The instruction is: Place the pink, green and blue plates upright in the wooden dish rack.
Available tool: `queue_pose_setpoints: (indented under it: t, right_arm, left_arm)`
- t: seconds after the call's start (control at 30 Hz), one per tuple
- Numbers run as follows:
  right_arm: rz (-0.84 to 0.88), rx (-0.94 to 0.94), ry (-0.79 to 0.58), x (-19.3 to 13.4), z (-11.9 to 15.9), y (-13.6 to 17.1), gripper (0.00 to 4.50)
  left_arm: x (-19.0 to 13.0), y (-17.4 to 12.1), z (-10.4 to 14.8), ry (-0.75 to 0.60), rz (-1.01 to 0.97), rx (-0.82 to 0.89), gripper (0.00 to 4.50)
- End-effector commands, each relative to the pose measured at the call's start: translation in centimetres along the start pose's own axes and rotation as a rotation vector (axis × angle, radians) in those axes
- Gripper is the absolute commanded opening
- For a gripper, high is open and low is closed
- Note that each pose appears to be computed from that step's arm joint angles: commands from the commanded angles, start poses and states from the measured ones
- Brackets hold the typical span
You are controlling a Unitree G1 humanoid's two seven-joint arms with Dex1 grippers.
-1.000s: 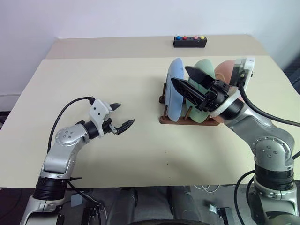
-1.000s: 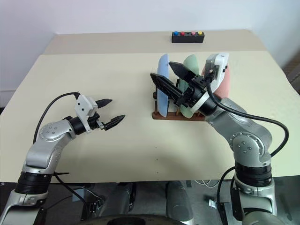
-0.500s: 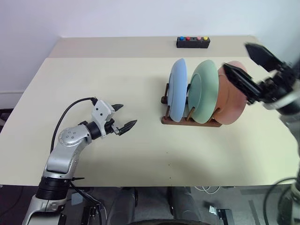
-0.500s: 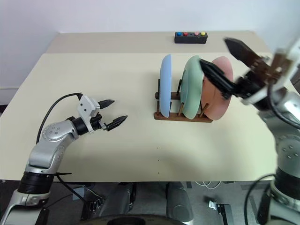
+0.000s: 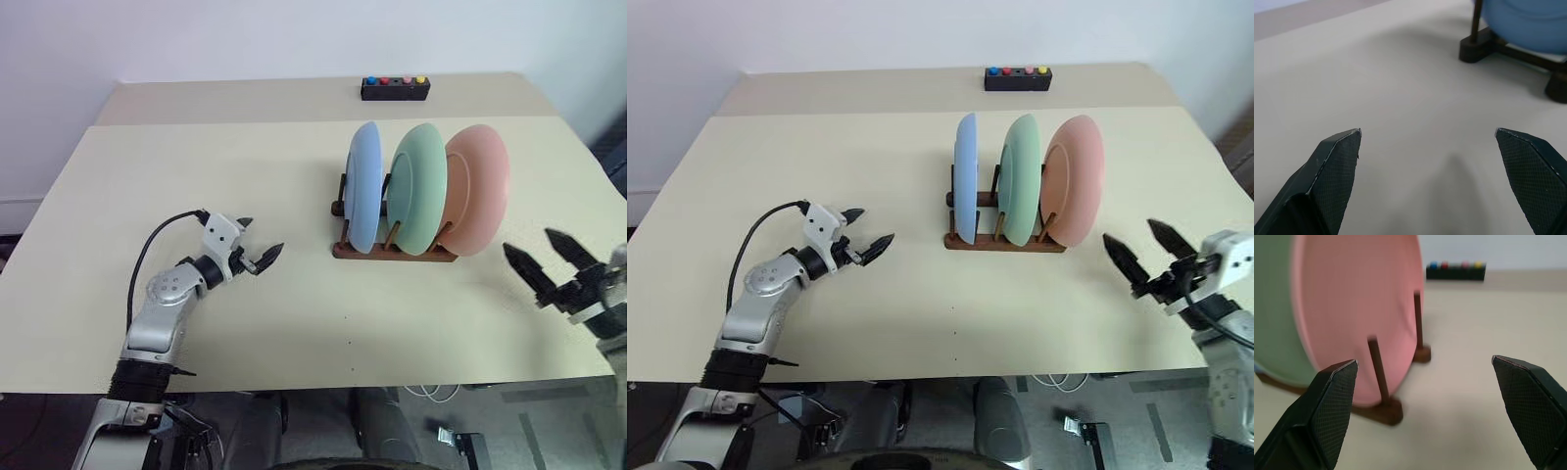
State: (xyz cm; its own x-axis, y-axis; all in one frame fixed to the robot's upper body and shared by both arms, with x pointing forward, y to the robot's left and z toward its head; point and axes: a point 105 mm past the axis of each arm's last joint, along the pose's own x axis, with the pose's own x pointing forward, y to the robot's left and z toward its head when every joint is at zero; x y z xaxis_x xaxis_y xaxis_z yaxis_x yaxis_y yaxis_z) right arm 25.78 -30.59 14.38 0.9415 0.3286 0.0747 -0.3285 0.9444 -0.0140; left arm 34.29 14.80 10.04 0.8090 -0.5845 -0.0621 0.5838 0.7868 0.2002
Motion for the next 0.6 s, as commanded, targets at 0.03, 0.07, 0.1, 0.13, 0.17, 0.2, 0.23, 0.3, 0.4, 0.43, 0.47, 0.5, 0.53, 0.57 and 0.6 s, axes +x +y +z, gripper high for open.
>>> queue_pose_setpoints:
  t: [0.03,0.07,0.1,0.13,0.17,0.2,0.23,0.3,0.4,0.43,0.47,0.5,0.53,0.57,0.6]
  right_arm:
    - [-0.027,-0.030,-0.024,0.2,-0.3,-0.8,4.48]
    - [-0.035,-0.033,-0.020,0.3,-0.7,-1.1,4.48]
    - [-0.040,-0.035,-0.019,0.3,-0.9,-1.4,4.48]
    - [-0.044,-0.033,-0.023,0.4,-0.9,-1.7,4.48]
    - [-0.047,-0.033,-0.027,0.5,-0.9,-1.9,4.48]
    - [-0.050,-0.031,-0.028,0.5,-1.0,-2.2,4.48]
    - [-0.055,-0.030,-0.023,0.5,-1.2,-2.4,4.48]
    - [-0.059,-0.030,-0.013,0.4,-1.6,-2.7,4.48]
    - [-0.058,-0.026,-0.013,0.5,-1.9,-2.7,4.48]
    - [-0.059,-0.021,-0.015,0.6,-1.9,-2.6,4.48]
    - [-0.060,-0.019,-0.016,0.8,-2.0,-2.5,4.48]
    - [-0.059,-0.016,-0.016,0.9,-2.1,-2.4,4.48]
    - [-0.058,-0.015,-0.014,1.0,-2.2,-2.4,4.48]
    - [-0.057,-0.015,-0.013,1.0,-2.2,-2.3,4.48]
    - [-0.056,-0.015,-0.012,1.0,-2.2,-2.3,4.48]
  left_arm:
    - [-1.1,1.0,0.0,-0.021,0.063,0.021,4.50]
    - [-1.4,1.1,-0.2,-0.016,0.073,0.016,4.50]
    - [-1.7,1.2,-0.4,-0.014,0.080,0.015,4.50]
    - [-1.9,1.4,-0.4,-0.013,0.086,0.015,4.50]
    - [-2.0,1.6,-0.5,-0.012,0.094,0.015,4.50]
    - [-2.1,1.8,-0.7,-0.005,0.104,0.016,4.50]
    - [-2.3,2.0,-0.9,0.002,0.112,0.017,4.50]
    - [-2.3,2.0,-1.0,0.006,0.115,0.017,4.50]
    - [-2.7,1.9,-0.9,0.004,0.120,0.019,4.50]
    - [-2.8,2.0,-0.9,0.005,0.125,0.019,4.50]
    - [-2.9,2.0,-0.9,0.007,0.130,0.019,4.50]
    - [-3.0,2.0,-0.9,0.008,0.133,0.019,4.50]
    - [-3.1,2.0,-0.8,0.008,0.135,0.019,4.50]
    - [-3.1,2.0,-0.7,0.007,0.135,0.019,4.50]
    - [-3.2,1.9,-0.7,0.006,0.135,0.019,4.50]
